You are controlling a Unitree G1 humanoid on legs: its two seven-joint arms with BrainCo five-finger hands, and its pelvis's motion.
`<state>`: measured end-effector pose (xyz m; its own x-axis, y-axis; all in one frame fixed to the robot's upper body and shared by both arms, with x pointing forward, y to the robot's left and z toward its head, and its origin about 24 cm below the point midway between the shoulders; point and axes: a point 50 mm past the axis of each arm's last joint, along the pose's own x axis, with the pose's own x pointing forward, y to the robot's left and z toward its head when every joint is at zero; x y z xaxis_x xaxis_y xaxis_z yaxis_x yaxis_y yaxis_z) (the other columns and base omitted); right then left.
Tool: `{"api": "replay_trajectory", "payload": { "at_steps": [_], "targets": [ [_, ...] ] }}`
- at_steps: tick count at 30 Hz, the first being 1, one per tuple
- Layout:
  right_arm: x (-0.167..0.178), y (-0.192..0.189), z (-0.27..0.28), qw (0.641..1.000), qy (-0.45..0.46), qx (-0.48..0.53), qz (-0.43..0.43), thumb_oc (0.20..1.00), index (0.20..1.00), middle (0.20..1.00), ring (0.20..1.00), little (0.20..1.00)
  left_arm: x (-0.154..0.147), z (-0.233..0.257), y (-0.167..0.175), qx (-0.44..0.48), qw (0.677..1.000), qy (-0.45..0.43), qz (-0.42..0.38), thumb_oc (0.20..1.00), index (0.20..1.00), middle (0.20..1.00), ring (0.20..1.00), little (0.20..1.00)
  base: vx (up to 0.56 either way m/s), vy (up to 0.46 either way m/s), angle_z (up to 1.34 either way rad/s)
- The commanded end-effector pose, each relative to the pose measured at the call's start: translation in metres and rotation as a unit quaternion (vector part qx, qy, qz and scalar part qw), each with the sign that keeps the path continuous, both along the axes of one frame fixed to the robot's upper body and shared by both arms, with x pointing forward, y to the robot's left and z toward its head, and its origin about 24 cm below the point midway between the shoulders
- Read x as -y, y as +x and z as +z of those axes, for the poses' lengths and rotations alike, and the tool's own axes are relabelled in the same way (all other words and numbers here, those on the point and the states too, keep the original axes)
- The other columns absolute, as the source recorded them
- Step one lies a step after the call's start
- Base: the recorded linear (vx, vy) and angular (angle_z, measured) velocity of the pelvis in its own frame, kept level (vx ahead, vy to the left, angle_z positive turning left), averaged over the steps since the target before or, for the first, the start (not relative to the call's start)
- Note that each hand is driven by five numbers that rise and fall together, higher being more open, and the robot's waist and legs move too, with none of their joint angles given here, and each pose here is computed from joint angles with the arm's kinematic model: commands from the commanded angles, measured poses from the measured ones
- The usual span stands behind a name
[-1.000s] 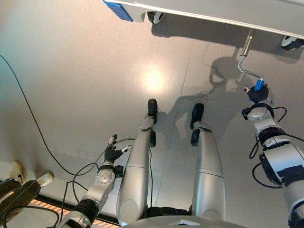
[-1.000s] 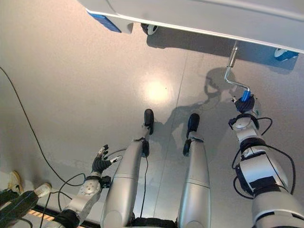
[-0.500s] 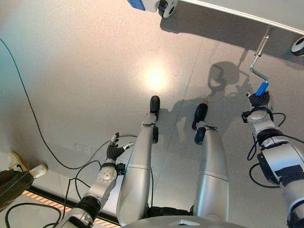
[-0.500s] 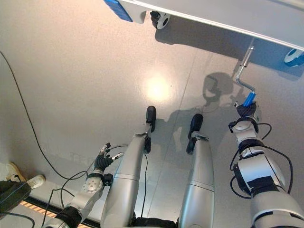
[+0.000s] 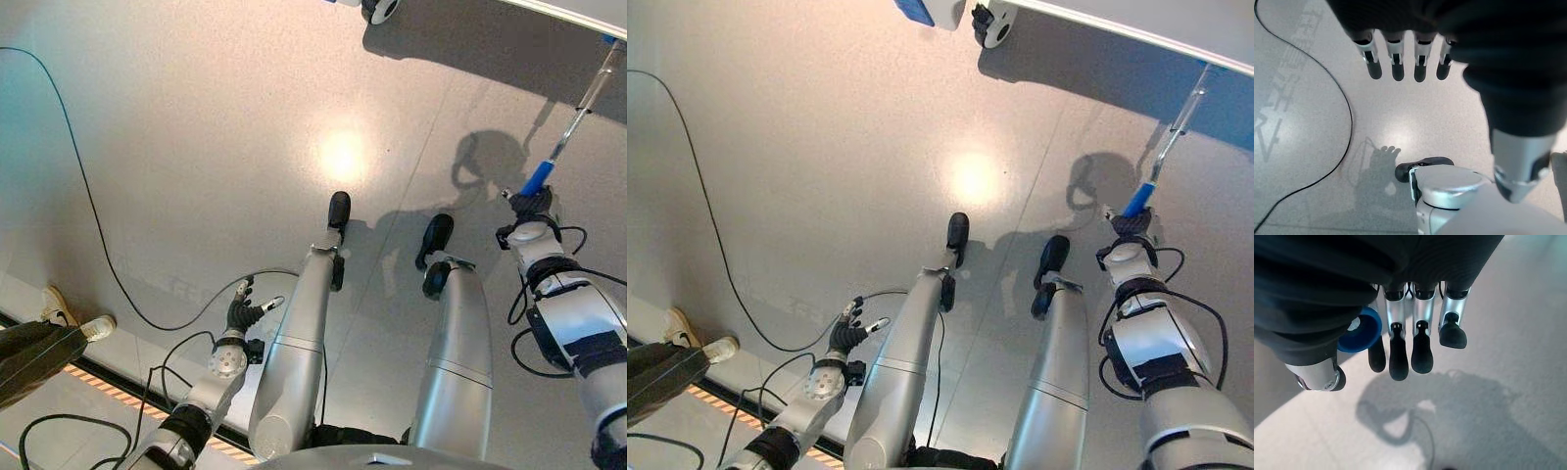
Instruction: Raise the hospital bed
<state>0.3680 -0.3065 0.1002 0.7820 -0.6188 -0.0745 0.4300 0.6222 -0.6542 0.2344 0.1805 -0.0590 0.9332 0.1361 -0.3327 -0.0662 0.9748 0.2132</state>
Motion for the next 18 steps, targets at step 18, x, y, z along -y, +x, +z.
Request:
{"api": "replay_trajectory", "payload": {
  "at_steps": [18],
  "targets": [
    [-0.203, 0.014, 0.126, 0.854, -0.019, 0.336, 0.396, 0.2, 0.2, 0.2, 0.2, 0.2, -0.021, -0.013, -0.02, -0.027, 0.998, 0.023, 0.053, 1.0, 1.0, 1.0, 1.0, 1.0, 0.0, 0.011, -0.07]
  ]
}}
